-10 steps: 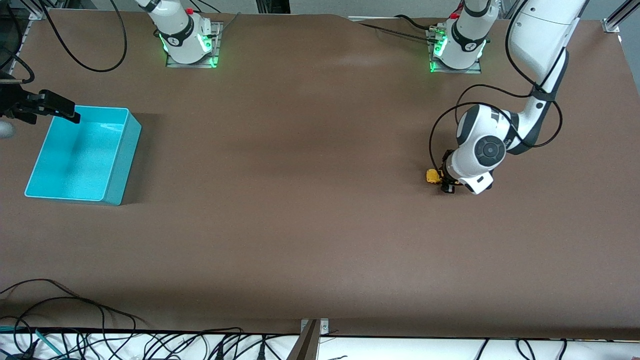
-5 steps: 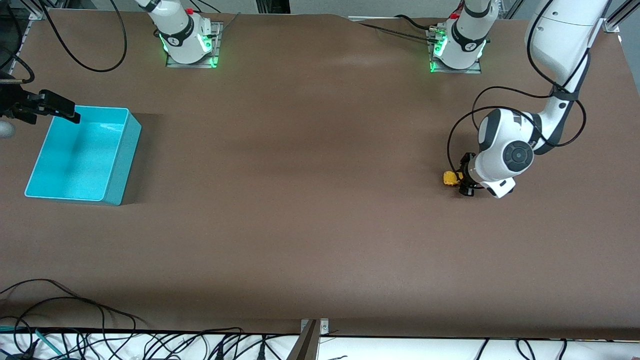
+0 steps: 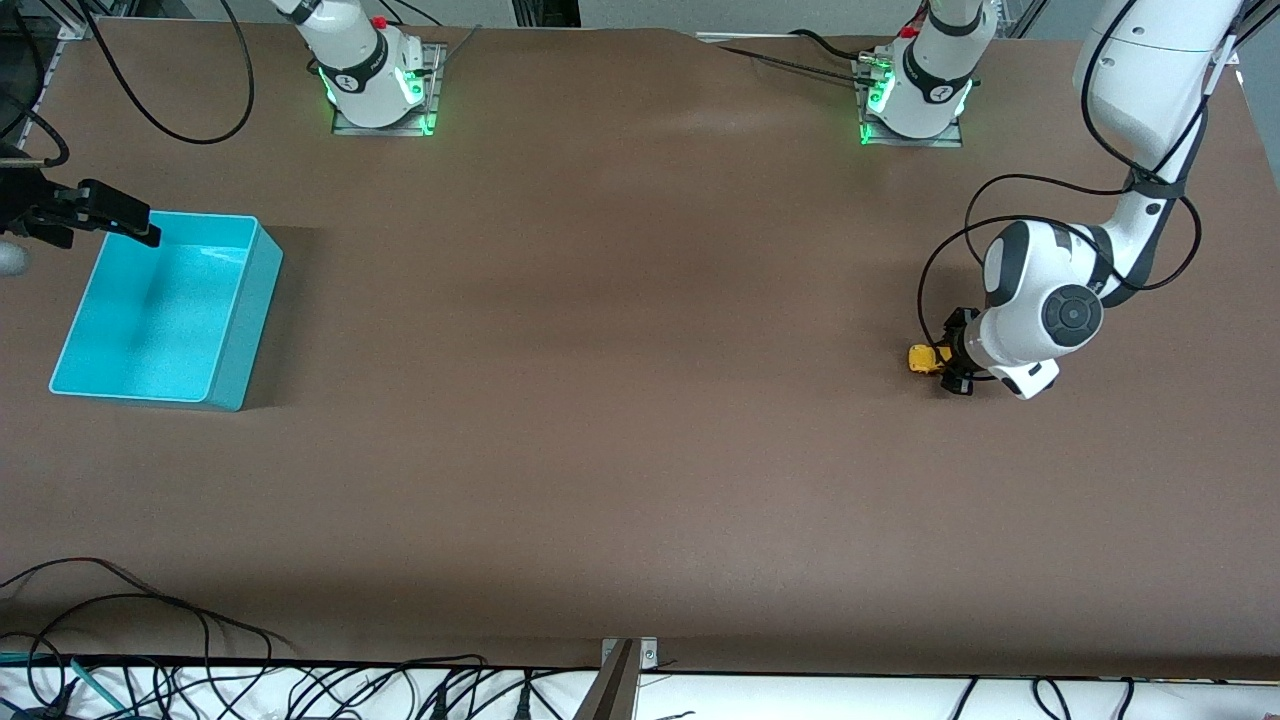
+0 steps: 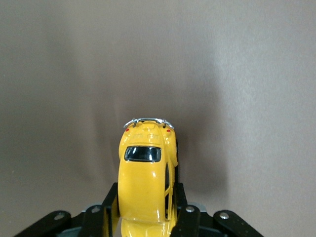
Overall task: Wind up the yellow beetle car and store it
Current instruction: 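Drag the car back and forth on the table with the left gripper, then open the left gripper to release the car toward the teal bin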
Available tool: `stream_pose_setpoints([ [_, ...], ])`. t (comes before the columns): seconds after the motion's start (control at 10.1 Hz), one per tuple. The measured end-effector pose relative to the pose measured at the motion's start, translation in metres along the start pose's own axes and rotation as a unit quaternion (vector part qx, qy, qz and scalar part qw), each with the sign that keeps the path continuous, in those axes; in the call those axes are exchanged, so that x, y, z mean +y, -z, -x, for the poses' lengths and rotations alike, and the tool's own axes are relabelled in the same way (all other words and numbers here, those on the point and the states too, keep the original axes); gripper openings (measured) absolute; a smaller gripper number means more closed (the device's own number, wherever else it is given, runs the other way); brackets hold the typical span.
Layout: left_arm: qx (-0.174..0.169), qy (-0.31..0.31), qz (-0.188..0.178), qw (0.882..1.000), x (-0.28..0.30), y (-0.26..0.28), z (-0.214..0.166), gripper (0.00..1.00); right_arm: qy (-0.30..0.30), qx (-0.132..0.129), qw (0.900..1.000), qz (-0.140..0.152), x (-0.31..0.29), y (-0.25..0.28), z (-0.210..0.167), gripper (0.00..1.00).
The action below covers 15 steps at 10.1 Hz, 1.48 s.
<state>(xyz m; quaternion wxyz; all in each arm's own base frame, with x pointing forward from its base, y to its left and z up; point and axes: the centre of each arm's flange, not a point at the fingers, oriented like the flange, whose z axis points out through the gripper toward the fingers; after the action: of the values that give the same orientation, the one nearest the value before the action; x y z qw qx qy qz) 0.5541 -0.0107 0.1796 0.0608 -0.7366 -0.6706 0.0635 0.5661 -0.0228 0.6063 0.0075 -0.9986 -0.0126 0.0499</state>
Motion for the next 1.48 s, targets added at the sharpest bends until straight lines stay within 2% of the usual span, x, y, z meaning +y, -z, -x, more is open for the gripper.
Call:
stream_pose_setpoints([
  [0.3,0.010,-0.003,0.000,1.000,-0.001,0.000,-0.018,0.46,0.000,0.000,1.000,0.000,0.000,0.000,0.000,1.00],
  [0.79,0.010,-0.003,0.000,1.000,-0.001,0.000,-0.018,0.46,0.000,0.000,1.000,0.000,0.000,0.000,0.000,1.00],
  [0.99,0.010,-0.002,0.000,1.000,-0.001,-0.003,-0.020,0.49,0.000,0.000,1.000,0.000,0.000,0.000,0.000,1.00],
  [1.09,0.009,0.000,-0.002,1.000,-0.001,-0.004,-0.022,0.57,0.000,0.000,1.000,0.000,0.000,0.000,0.000,1.00],
  [1.39,0.010,0.006,0.004,1.000,0.001,-0.002,-0.028,0.96,0.000,0.000,1.000,0.000,0.000,0.000,0.000,1.00],
  [1.48,0.010,0.006,0.006,1.000,0.002,0.000,-0.028,1.00,0.000,0.000,1.000,0.000,0.000,0.000,0.000,1.00],
])
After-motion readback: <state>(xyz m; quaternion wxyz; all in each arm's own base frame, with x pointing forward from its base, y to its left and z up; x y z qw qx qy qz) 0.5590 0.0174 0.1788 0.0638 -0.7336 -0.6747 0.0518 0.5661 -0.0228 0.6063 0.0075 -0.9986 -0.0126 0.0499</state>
